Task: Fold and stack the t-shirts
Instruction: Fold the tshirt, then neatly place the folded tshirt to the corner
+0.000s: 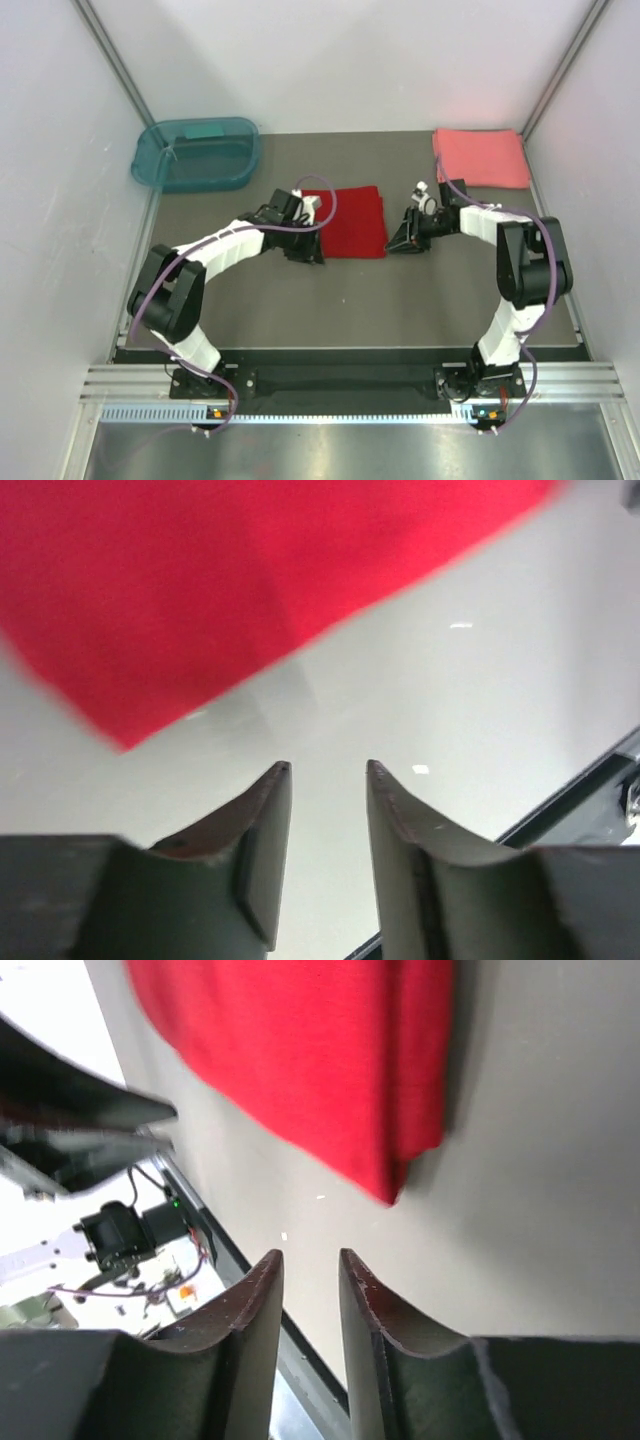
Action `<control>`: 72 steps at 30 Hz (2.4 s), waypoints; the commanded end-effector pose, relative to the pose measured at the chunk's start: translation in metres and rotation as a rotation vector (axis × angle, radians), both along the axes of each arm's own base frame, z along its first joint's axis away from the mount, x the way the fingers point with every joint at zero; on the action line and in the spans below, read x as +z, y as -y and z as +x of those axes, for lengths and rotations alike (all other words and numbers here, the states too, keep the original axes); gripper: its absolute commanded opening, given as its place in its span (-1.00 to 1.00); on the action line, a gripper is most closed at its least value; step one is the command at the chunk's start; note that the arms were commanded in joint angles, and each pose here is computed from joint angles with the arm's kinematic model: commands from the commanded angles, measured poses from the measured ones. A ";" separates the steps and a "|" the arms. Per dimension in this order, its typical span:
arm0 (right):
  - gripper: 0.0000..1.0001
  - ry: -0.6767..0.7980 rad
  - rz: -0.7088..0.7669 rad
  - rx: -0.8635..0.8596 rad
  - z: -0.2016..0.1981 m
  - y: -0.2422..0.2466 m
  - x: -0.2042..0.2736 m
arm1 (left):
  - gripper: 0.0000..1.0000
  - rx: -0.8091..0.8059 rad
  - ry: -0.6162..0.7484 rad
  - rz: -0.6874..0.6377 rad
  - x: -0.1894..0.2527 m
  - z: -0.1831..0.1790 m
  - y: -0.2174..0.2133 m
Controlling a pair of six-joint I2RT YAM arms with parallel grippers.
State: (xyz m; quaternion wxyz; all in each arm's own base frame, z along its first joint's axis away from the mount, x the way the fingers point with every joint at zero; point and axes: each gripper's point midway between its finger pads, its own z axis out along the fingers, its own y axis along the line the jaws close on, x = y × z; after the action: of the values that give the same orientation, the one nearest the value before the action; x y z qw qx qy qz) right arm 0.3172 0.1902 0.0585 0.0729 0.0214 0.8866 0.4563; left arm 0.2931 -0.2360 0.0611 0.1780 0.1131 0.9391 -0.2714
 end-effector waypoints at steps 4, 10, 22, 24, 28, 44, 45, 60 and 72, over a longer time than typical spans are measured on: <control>-0.26 0.099 -0.121 -0.085 0.019 0.030 0.044 | 0.01 -0.132 0.224 0.064 0.041 0.010 0.046; -0.01 0.142 -0.168 -0.248 0.044 0.078 0.065 | 0.12 -0.257 0.440 0.273 0.042 0.013 0.090; 0.08 0.203 -0.147 -0.329 0.027 0.114 0.073 | 0.11 -0.513 0.700 0.680 -0.014 0.010 0.130; 0.09 0.203 -0.140 -0.343 0.020 0.118 0.070 | 0.12 -0.525 0.720 0.694 -0.018 0.008 0.135; 0.10 0.223 -0.129 -0.348 0.012 0.118 0.072 | 0.09 -0.544 0.761 0.753 -0.031 0.010 0.139; 0.11 0.226 -0.098 -0.396 0.028 0.134 0.073 | -0.21 -0.578 0.840 0.814 -0.058 0.031 0.165; 0.11 0.222 -0.097 -0.398 0.030 0.135 0.072 | -0.34 -0.579 0.850 0.807 -0.057 0.032 0.169; 0.22 0.093 -0.049 -0.413 0.044 0.133 0.032 | -1.00 -0.529 0.822 0.629 -0.019 0.039 0.175; 0.35 0.058 0.029 -0.386 0.073 0.113 0.018 | -1.00 -0.448 0.789 0.491 0.027 0.043 0.164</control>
State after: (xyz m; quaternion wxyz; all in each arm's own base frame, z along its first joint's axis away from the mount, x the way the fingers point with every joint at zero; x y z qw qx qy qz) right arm 0.3667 0.0700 0.0603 0.1500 0.2096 0.8668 0.4268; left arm 0.3363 -0.3992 0.0562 0.4054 0.4641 0.7873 0.0217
